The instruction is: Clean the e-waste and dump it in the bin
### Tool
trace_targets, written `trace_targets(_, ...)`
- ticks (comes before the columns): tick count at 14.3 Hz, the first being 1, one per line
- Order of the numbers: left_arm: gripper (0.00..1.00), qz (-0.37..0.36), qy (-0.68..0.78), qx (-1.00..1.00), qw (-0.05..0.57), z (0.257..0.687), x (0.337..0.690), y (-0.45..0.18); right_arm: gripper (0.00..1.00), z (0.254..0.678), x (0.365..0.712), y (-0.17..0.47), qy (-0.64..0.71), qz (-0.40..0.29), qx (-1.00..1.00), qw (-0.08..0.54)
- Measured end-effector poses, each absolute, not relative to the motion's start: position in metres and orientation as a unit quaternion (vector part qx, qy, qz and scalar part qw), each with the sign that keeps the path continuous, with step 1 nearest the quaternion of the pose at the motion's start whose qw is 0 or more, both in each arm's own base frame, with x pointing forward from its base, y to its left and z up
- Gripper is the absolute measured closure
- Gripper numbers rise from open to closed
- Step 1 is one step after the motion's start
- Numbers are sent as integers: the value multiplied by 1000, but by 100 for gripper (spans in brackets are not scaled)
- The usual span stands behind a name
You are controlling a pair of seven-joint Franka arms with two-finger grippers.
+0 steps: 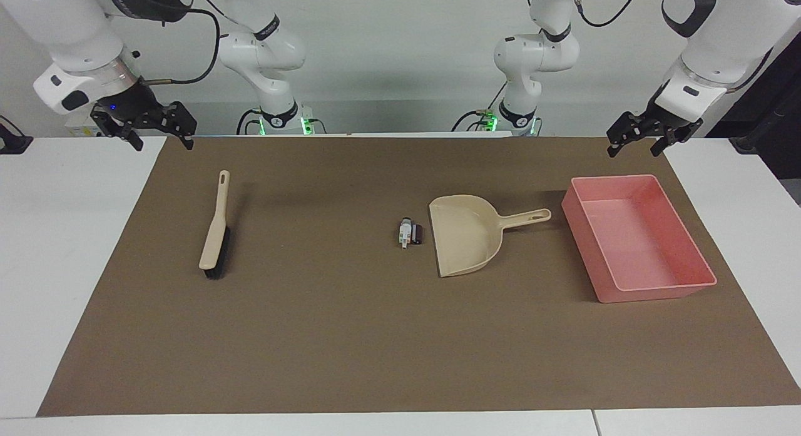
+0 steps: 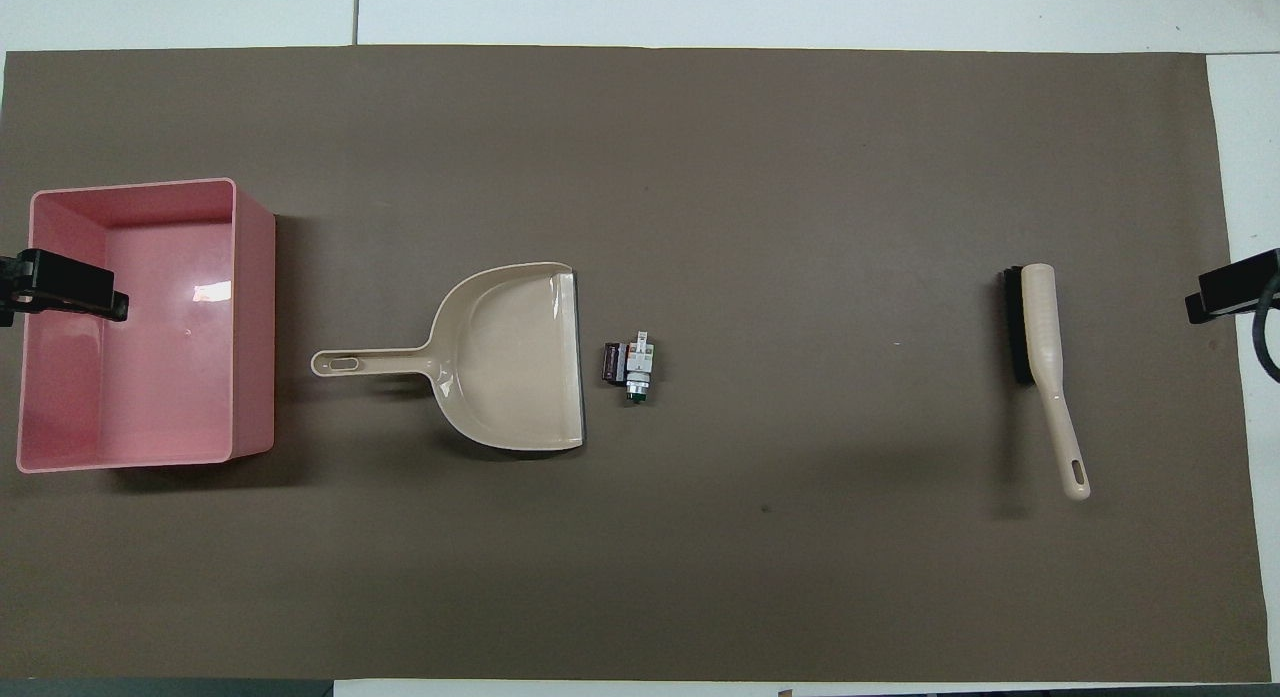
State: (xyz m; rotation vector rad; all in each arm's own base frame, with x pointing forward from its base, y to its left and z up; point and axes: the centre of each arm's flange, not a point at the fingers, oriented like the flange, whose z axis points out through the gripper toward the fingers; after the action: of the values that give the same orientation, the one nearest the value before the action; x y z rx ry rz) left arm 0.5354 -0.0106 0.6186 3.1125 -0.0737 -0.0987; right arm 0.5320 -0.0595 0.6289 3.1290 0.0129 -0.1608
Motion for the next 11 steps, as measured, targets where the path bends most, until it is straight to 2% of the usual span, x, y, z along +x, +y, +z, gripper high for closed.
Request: trace_targets(11, 2, -42, -35, 998, 14, 617, 533, -12, 0, 628, 532, -59, 4, -52, 999, 4)
